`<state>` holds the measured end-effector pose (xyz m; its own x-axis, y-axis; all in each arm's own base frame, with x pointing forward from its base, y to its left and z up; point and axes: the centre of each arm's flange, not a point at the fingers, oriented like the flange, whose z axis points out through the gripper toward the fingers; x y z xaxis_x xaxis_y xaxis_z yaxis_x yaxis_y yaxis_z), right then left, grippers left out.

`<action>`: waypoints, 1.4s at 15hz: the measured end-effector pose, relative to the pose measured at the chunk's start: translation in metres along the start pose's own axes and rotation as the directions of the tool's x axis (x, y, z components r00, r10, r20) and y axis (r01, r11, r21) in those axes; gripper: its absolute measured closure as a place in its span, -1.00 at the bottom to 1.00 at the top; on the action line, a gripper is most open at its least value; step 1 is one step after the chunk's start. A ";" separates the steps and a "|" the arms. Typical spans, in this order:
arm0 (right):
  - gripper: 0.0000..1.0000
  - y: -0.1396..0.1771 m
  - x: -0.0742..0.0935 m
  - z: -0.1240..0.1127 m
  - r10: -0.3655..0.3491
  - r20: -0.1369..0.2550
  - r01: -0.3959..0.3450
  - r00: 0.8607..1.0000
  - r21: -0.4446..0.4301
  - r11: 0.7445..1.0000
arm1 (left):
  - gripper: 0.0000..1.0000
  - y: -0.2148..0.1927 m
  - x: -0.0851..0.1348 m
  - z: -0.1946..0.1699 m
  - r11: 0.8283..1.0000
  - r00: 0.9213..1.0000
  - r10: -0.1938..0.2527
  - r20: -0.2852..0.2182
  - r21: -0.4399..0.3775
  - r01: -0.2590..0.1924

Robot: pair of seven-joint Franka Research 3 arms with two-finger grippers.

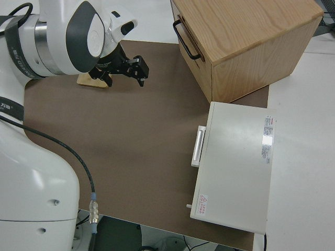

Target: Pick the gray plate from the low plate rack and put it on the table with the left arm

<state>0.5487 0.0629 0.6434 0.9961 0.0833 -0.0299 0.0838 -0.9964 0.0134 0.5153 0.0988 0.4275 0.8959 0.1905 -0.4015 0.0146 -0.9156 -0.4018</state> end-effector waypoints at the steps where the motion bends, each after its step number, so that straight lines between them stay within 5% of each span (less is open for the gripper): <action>1: -0.97 0.000 0.000 0.000 0.000 0.000 0.000 1.000 0.000 1.000 | -0.11 0.000 0.000 0.000 1.000 1.000 0.000 0.000 -0.002 0.000; 3: -0.97 0.000 0.000 0.000 0.000 0.000 0.000 1.000 0.000 1.000 | 0.39 0.000 0.000 0.000 1.000 1.000 0.000 0.000 -0.004 0.000; 5: -0.97 0.000 0.000 0.000 0.000 0.000 0.000 1.000 0.000 1.000 | 0.44 0.001 0.000 0.000 1.000 1.000 0.000 0.000 -0.005 0.000; 7: -0.97 0.000 0.000 0.000 0.000 0.000 0.000 1.000 0.000 1.000 | 0.80 0.000 0.000 -0.001 1.000 1.000 -0.001 -0.002 -0.005 0.001; 21: -0.97 0.000 0.000 0.000 0.000 0.000 0.000 1.000 0.000 1.000 | 0.84 -0.009 -0.006 -0.021 1.000 0.999 -0.021 -0.024 -0.021 0.021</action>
<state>0.5487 0.0629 0.6434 0.9961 0.0833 -0.0299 0.0838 -0.9964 0.0134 0.5194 0.0986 0.4511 0.9059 0.2011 -0.3727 0.0423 -0.9186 -0.3929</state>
